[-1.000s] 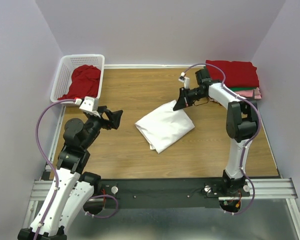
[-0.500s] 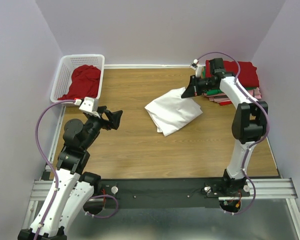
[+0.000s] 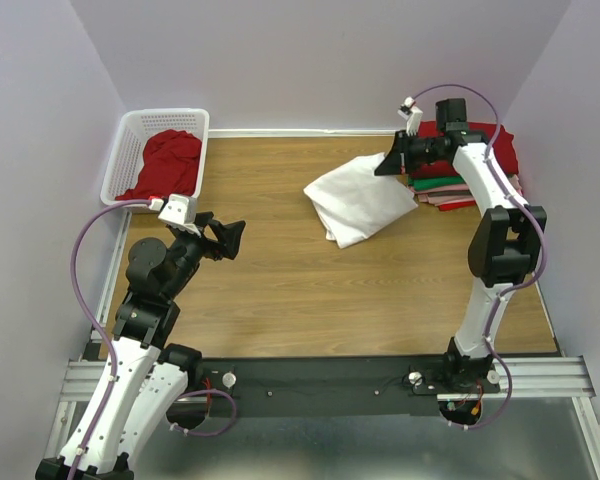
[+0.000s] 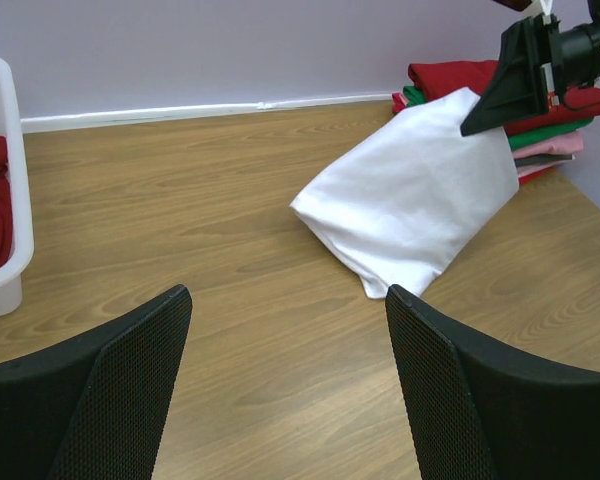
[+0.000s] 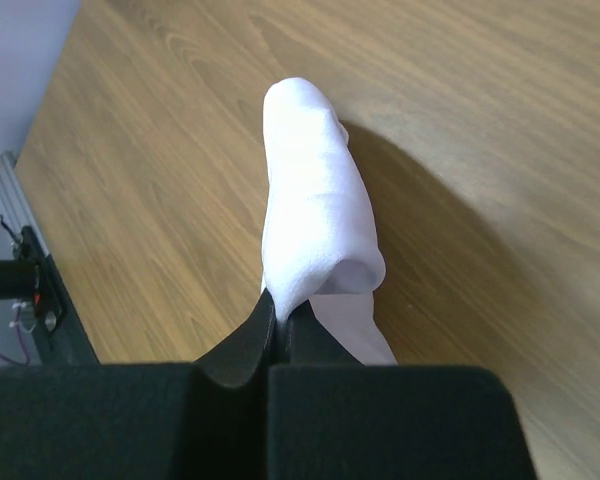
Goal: Fold and stack the t-shirts
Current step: Neatly place the folded tshirt to the corner
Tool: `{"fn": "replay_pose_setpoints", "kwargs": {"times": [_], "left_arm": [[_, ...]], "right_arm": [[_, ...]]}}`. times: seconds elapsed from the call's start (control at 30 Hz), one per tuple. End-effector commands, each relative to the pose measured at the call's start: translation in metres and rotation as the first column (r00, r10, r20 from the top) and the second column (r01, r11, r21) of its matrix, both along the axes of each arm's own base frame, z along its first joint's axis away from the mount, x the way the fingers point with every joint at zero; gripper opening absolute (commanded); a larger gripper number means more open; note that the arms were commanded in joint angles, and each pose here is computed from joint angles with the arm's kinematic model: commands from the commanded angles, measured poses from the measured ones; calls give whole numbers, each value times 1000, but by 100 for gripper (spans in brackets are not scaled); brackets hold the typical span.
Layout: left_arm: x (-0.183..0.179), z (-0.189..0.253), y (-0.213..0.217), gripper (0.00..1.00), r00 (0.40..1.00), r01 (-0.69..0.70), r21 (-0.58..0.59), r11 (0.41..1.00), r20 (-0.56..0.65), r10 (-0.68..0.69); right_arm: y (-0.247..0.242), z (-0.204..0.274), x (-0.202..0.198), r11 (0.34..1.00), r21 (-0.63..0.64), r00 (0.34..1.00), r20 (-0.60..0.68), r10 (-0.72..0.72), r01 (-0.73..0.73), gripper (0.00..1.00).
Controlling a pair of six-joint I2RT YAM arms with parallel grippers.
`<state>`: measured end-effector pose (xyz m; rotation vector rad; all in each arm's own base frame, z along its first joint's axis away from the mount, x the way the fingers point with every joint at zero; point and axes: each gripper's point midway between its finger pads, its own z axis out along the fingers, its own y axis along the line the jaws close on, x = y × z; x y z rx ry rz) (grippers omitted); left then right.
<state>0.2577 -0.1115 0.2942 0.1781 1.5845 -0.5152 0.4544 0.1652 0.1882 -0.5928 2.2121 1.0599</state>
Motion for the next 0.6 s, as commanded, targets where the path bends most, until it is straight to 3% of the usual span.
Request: {"fn": "replay_pose_setpoints", "kwargs": {"times": [0.0, 0.57], "left_arm": [[-2, 1, -3, 86, 1000, 22, 6, 1000, 21, -22], [1, -1, -4, 86, 1000, 24, 12, 1000, 11, -24]], "right_arm": [[-21, 40, 17, 996, -19, 993, 88, -83, 84, 0], [-66, 74, 69, 962, -67, 945, 217, -244, 264, 0]]}}
